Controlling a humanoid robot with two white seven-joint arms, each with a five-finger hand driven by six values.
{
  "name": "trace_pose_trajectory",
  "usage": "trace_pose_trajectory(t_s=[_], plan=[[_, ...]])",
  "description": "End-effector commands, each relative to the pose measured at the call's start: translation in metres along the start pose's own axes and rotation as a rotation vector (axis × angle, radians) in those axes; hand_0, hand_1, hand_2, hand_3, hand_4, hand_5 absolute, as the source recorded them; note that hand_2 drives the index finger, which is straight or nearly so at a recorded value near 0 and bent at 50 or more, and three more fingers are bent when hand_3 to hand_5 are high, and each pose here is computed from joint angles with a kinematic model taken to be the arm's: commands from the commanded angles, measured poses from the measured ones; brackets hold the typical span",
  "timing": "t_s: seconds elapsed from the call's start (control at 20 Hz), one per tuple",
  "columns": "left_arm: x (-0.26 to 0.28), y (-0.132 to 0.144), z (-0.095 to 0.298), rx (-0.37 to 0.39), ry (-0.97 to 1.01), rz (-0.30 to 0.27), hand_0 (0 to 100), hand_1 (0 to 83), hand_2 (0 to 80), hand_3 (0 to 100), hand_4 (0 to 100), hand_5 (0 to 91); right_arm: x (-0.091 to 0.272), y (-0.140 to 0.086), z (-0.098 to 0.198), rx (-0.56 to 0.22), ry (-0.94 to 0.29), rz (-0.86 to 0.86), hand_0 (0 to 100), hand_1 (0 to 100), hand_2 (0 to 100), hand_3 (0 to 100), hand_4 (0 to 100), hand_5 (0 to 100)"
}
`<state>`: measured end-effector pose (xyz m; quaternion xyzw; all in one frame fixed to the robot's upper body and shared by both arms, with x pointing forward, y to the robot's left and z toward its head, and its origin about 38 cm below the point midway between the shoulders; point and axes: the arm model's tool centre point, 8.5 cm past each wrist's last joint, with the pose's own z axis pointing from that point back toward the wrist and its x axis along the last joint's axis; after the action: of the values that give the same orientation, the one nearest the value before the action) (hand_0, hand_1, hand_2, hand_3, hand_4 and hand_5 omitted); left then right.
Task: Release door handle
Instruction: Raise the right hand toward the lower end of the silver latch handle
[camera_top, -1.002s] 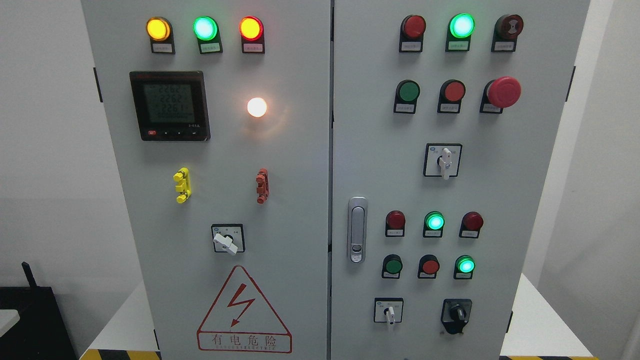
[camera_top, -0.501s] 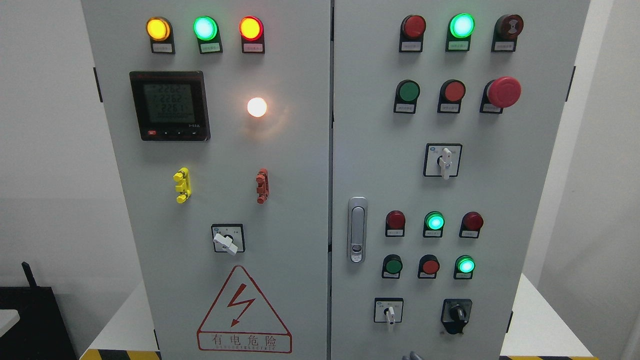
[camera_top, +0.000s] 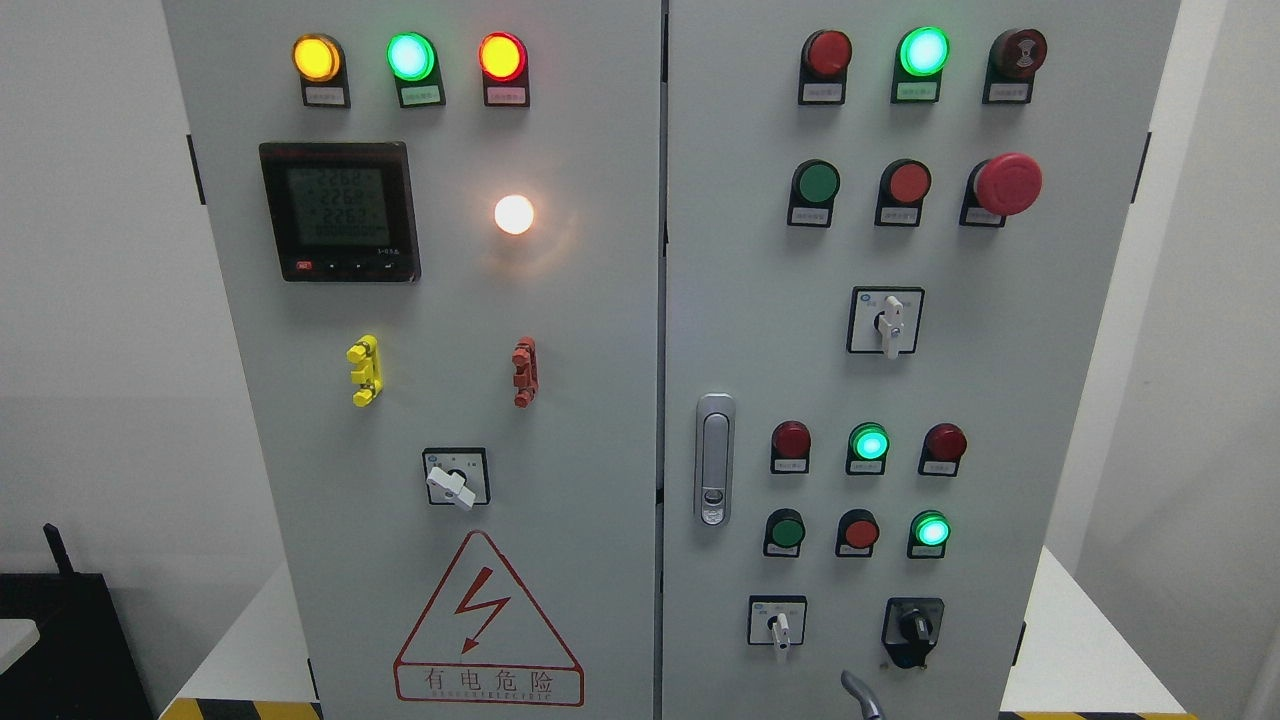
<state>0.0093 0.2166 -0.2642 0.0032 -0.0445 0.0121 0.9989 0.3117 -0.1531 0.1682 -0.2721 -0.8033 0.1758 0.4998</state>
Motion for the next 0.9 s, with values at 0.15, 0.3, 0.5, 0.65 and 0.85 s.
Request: trace_pose_trajectory(t_s=[0.15,0.3,0.5,0.65,0.85], plan=[[0.002,0.000,0.000,-0.002,0.008,-0.019,12,38.9,0.0,0,0,0.0,0.010,0.006,-0.017,-0.065,-0.096,0.198,41,46,12,100,100,99],[0.001,-0.001,0.000,-0.003,0.009,-0.019,12,38.9,0.0,0,0,0.0,0.012,0.013,-0.019,-0.049,-0.127,0.288,41,45,11,100,100,99],[0.002,-0.001,0.000,-0.003,0.008,-0.021,12,38.9,0.0,0,0,0.0,0.013,0.025,-0.027,-0.032,-0.163,0.383,40,44,9,100,100,98],[0.001,0.000,0.000,-0.002,0.009,-0.021,12,38.9,0.0,0,0,0.0,0.017,0.029,-0.028,-0.036,-0.202,0.490,39,43,7,100,100,98],[0.003,-0.001,0.000,-0.003,0.006,-0.021,12,38.9,0.0,0,0,0.0,0.018,0.032,-0.033,-0.025,-0.221,0.543,38,42,4,100,100,98]])
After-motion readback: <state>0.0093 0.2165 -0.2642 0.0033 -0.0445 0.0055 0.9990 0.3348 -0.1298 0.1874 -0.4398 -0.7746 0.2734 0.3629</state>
